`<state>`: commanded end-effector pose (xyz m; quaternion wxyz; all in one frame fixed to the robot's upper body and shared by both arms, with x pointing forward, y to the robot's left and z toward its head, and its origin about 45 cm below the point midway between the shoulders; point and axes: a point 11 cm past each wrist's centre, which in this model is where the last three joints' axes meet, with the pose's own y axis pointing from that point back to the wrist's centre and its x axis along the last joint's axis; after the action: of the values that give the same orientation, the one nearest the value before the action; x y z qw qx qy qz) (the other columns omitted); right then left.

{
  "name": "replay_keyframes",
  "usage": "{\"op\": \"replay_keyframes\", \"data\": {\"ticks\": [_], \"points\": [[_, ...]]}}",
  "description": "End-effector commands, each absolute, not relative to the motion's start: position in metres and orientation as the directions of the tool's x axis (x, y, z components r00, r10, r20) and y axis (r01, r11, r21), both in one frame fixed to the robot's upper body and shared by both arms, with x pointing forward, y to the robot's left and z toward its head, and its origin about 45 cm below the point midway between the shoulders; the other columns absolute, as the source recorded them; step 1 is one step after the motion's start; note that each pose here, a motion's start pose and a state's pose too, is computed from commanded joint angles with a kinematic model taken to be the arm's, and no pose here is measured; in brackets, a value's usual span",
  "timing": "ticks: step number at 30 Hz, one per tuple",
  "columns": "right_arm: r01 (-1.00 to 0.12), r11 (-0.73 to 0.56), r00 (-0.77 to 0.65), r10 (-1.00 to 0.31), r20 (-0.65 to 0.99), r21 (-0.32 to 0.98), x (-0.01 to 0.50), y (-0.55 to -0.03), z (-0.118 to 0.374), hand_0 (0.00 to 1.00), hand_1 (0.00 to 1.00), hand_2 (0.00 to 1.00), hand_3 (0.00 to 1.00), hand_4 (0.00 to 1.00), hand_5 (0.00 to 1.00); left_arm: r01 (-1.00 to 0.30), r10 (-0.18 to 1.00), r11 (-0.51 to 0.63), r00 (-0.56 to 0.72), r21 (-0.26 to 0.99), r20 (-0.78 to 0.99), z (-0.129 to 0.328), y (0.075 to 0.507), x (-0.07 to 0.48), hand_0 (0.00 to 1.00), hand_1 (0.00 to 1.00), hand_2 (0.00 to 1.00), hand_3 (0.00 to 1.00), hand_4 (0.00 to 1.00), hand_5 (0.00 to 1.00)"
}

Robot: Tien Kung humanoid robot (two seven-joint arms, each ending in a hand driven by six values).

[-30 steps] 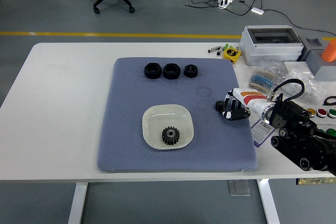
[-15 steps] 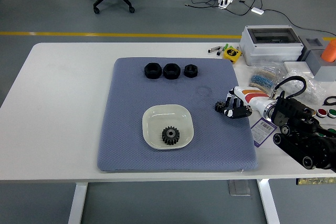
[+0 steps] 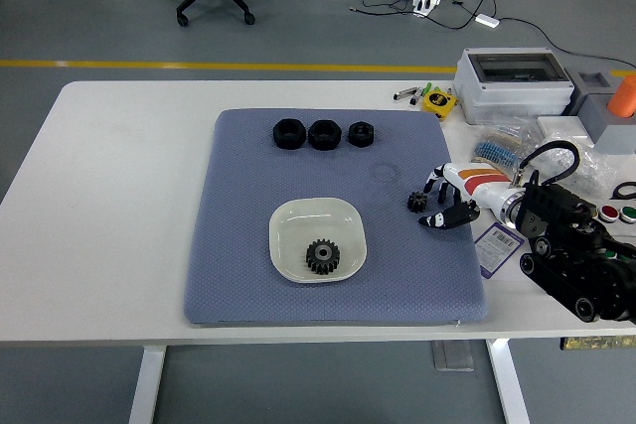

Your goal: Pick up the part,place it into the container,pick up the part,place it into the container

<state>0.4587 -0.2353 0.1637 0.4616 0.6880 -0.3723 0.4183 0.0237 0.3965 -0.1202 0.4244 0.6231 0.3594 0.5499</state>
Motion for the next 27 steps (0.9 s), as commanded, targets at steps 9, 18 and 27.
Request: {"op": "replay_keyframes", "data": {"ticks": [9,18,27], "points": [[-0.906,-0.304,0.354,-0.165,0.921,0.294,0.461,-0.227,0.167,0.155,0.331,0.501,0.659,0.96,0.441,-0.02,0.914,-0.38,0.142,0.925,0.379,-0.12,0.396,0.024,0.729,0.701,0.704,0.593,0.642,0.628],[-0.91,-0.291,0.355,-0.184,0.917,0.294,0.462,-0.219,0.161,0.156,0.324,0.479,0.6,0.92,0.433,-0.023,0.914,-0.38,0.147,0.925,0.379,-0.12,0.395,0.026,0.729,0.701,0.704,0.592,0.642,0.627],[-0.917,-0.265,0.357,-0.212,0.91,0.298,0.461,-0.221,0.154,0.138,0.314,0.439,0.51,0.813,0.482,-0.021,0.912,-0.381,0.158,0.924,0.38,-0.12,0.396,0.026,0.728,0.701,0.704,0.592,0.641,0.629]]}}
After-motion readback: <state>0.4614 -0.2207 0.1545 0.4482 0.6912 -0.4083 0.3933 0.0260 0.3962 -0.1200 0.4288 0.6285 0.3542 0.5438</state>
